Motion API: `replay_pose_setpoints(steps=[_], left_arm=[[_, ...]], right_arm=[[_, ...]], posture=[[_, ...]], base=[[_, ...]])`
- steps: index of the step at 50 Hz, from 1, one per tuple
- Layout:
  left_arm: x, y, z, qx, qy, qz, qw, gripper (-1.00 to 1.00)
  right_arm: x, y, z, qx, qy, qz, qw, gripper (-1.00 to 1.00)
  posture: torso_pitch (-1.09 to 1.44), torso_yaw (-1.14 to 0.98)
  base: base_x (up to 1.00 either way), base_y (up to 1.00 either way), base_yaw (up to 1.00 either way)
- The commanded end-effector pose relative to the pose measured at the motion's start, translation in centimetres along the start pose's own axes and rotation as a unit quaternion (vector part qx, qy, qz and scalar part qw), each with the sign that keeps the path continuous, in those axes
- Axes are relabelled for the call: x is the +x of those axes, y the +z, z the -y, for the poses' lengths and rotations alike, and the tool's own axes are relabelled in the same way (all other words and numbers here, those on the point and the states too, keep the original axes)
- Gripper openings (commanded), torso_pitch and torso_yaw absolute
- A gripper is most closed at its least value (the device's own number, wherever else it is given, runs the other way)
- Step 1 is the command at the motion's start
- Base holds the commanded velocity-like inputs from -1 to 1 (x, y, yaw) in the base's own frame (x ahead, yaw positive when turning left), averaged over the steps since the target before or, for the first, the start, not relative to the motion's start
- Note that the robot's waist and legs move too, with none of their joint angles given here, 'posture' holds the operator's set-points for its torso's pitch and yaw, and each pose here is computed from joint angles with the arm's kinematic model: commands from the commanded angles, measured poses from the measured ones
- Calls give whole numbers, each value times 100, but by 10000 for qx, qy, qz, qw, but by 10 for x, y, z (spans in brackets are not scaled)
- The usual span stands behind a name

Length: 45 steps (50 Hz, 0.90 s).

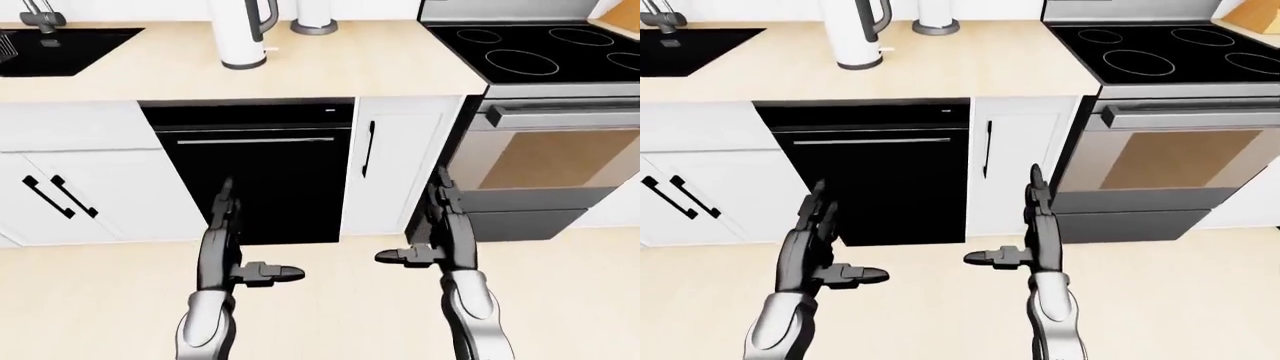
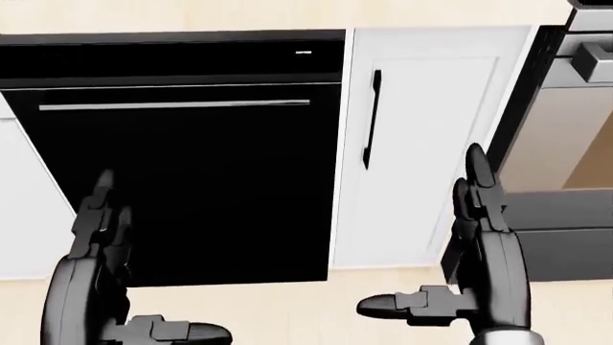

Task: Press down the lever to turn on the electric kettle.

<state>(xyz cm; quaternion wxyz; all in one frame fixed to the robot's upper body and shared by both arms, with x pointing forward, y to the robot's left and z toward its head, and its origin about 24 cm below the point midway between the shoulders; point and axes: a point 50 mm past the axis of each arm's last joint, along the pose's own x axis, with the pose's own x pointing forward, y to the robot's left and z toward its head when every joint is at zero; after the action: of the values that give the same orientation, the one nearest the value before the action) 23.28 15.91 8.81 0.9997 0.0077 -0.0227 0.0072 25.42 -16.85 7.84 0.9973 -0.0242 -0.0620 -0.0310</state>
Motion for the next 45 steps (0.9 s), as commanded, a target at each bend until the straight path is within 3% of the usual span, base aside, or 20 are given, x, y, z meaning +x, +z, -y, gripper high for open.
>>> replay_pose_setpoints(steps=[1, 8, 17, 27, 45], left_arm=[[0, 22, 0, 44, -18, 467, 9989, 100], [-8, 47, -1, 150, 45, 848, 9963, 100], [-12, 74, -4, 161, 107, 1101, 9937, 100], [-8, 85, -5, 211, 98, 1250, 9919, 100], [-10, 82, -6, 199, 96, 1274, 9916, 100]], right_arm=[[3, 19, -1, -11, -6, 500, 9987, 100], [5, 40, -2, -106, -95, 871, 9961, 100], [6, 59, -4, -245, -115, 1189, 9925, 100], [5, 64, -4, -328, -192, 1284, 9910, 100], [4, 67, -3, -454, -225, 1303, 9902, 100]], posture=[[0, 0], [0, 0], [0, 0], [0, 0], [0, 0]], base=[[0, 0, 0], [0, 0, 0], [0, 0, 0], [0, 0, 0], [0, 2, 0]])
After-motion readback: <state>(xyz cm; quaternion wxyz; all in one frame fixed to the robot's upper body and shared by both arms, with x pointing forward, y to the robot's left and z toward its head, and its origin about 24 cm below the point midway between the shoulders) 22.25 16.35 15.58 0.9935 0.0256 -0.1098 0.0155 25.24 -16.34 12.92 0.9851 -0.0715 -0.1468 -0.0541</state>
